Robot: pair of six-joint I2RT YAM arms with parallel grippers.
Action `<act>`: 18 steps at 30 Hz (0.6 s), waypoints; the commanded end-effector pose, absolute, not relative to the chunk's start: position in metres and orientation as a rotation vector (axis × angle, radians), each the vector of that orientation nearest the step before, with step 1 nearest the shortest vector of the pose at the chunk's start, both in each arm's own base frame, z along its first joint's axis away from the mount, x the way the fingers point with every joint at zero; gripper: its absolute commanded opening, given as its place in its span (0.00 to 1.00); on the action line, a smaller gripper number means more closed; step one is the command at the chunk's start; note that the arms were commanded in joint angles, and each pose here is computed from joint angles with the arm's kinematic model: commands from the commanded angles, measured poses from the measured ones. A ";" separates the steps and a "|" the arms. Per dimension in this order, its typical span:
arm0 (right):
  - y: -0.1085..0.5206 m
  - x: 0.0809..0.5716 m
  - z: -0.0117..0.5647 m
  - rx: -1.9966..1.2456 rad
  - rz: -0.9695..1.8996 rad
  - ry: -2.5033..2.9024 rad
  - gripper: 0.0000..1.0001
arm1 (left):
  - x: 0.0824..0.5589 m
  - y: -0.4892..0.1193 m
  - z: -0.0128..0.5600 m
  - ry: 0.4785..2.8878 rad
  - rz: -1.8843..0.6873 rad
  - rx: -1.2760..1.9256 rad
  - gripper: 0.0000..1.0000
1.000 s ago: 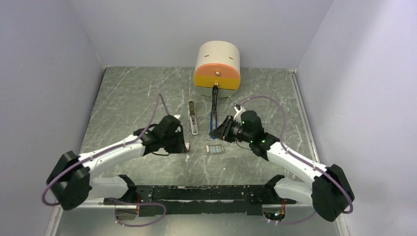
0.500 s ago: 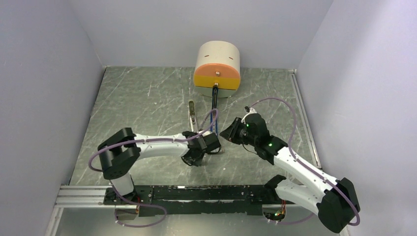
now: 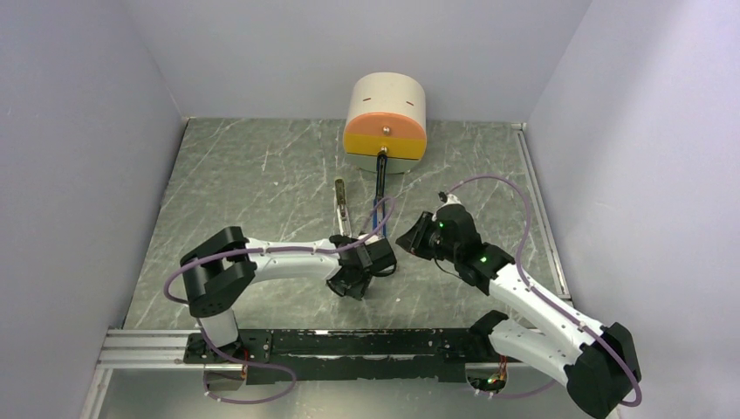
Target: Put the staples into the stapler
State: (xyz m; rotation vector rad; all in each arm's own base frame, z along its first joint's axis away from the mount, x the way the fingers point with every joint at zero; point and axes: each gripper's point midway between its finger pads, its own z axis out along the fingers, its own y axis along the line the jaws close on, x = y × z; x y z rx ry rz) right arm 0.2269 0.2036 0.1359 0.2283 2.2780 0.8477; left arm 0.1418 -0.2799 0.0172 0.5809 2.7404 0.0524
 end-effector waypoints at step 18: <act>0.274 0.157 0.088 -0.001 0.400 2.496 0.50 | 0.238 -0.188 0.197 2.176 -0.328 -0.163 0.62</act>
